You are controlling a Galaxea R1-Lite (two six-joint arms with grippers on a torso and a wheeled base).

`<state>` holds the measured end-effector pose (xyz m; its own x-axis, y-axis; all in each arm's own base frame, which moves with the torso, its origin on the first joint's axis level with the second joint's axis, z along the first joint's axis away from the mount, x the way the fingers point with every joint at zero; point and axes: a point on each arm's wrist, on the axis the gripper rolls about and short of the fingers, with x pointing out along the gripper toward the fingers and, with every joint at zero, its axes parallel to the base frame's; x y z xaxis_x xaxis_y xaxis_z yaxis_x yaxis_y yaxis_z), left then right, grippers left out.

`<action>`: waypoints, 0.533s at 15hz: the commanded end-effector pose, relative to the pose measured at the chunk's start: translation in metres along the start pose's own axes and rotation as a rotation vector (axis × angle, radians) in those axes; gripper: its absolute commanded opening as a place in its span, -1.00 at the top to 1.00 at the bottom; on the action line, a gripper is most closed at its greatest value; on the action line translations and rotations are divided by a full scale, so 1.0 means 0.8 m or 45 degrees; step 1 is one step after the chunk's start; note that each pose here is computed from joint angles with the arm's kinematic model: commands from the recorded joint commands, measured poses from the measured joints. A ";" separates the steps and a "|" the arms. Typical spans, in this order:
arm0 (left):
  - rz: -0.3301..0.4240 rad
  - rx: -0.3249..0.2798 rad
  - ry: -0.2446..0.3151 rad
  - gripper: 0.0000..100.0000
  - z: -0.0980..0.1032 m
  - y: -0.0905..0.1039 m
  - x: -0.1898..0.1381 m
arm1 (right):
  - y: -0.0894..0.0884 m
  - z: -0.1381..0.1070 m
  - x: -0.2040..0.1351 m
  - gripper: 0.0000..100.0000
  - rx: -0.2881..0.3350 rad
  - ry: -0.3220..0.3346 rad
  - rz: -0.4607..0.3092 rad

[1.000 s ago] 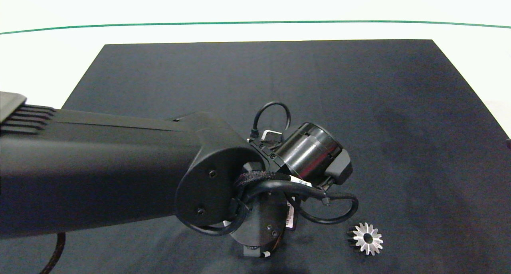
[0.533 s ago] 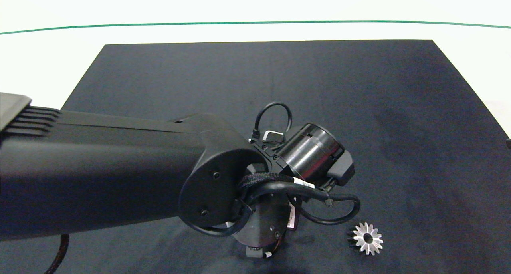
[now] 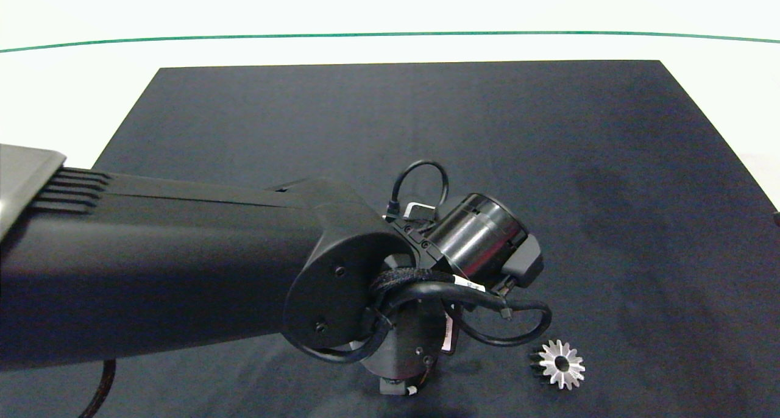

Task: Remove an incorrectly installed larger gear and replace it with the correct smaller gear

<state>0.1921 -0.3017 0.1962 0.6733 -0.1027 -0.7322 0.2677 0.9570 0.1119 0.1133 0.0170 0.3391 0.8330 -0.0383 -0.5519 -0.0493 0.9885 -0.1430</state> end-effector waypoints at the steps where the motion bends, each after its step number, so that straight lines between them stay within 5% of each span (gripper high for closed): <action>1: 0.007 0.003 0.006 0.74 -0.002 0.000 0.001 | 0.000 -0.001 -0.001 -1.00 -0.001 0.001 -0.001; 2: 0.010 0.004 0.006 -1.00 -0.002 0.000 0.001 | 0.000 -0.001 -0.001 -1.00 -0.001 0.001 -0.001; 8: 0.002 0.002 -0.001 -1.00 -0.002 0.001 -0.003 | 0.000 0.000 0.000 -1.00 -0.007 0.005 -0.005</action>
<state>0.1904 -0.3015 0.1956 0.6711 -0.1015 -0.7343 0.2714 0.9555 0.1159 0.1123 0.0167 0.3394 0.8342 -0.0391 -0.5501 -0.0505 0.9879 -0.1468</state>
